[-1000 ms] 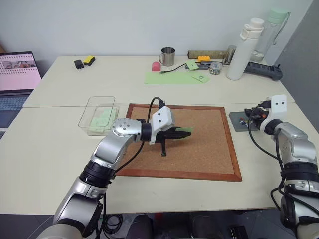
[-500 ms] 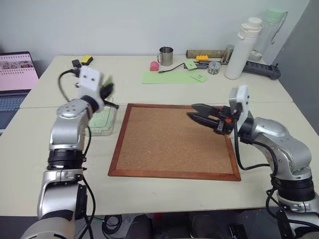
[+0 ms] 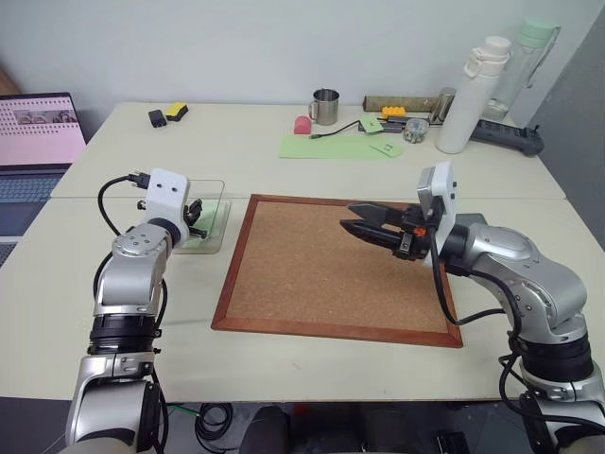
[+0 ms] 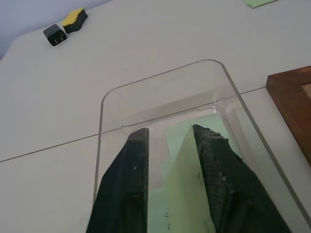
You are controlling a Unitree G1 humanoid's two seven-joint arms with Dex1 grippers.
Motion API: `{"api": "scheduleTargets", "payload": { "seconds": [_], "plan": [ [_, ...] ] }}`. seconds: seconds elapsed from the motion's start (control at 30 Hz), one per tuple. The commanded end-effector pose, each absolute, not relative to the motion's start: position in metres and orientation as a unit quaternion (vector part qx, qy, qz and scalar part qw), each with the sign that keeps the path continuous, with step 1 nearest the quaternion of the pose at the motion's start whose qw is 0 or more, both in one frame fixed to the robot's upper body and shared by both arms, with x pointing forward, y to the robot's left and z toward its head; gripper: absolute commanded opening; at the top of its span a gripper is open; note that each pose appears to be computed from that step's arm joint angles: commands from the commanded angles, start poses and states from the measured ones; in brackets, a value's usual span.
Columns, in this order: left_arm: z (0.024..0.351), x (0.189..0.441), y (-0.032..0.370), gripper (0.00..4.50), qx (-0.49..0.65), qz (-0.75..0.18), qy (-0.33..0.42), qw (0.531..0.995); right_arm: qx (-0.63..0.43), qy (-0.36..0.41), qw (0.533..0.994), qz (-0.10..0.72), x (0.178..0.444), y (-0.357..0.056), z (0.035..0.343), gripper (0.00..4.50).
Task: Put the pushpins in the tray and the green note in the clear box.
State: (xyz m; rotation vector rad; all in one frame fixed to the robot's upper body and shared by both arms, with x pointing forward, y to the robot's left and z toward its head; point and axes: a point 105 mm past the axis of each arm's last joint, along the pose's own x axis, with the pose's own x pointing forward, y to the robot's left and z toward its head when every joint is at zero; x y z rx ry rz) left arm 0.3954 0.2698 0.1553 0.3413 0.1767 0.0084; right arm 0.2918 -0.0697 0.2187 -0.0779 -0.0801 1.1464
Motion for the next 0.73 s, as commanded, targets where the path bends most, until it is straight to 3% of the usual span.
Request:
{"api": "scheduleTargets", "payload": {
  "seconds": [0.03, 0.2, 0.37, 0.53, 0.73],
  "plan": [
    [0.183, 0.397, 0.269, 2.24, 0.197, 0.004, 0.044, 0.979, -0.048, -0.055, 0.840, 0.538, 0.291, -0.071, 0.223, 1.54],
    [0.216, 0.401, 0.254, 3.36, 0.185, -0.056, 0.001, 0.981, -0.056, -0.059, 0.851, 0.519, 0.299, -0.083, 0.227, 1.54],
    [0.233, 0.385, 0.199, 4.32, 0.152, -0.260, 0.001, 0.954, -0.069, -0.061, 0.863, 0.497, 0.308, -0.098, 0.232, 1.54],
    [0.200, 0.335, 0.161, 4.32, 0.165, -0.457, 0.069, 0.871, -0.091, -0.021, 0.858, 0.505, 0.303, -0.113, 0.215, 1.54],
    [0.194, 0.321, 0.165, 4.32, 0.202, -0.506, 0.096, 0.833, -0.114, 0.042, 0.837, 0.534, 0.285, -0.127, 0.189, 1.54]
  ]
}}
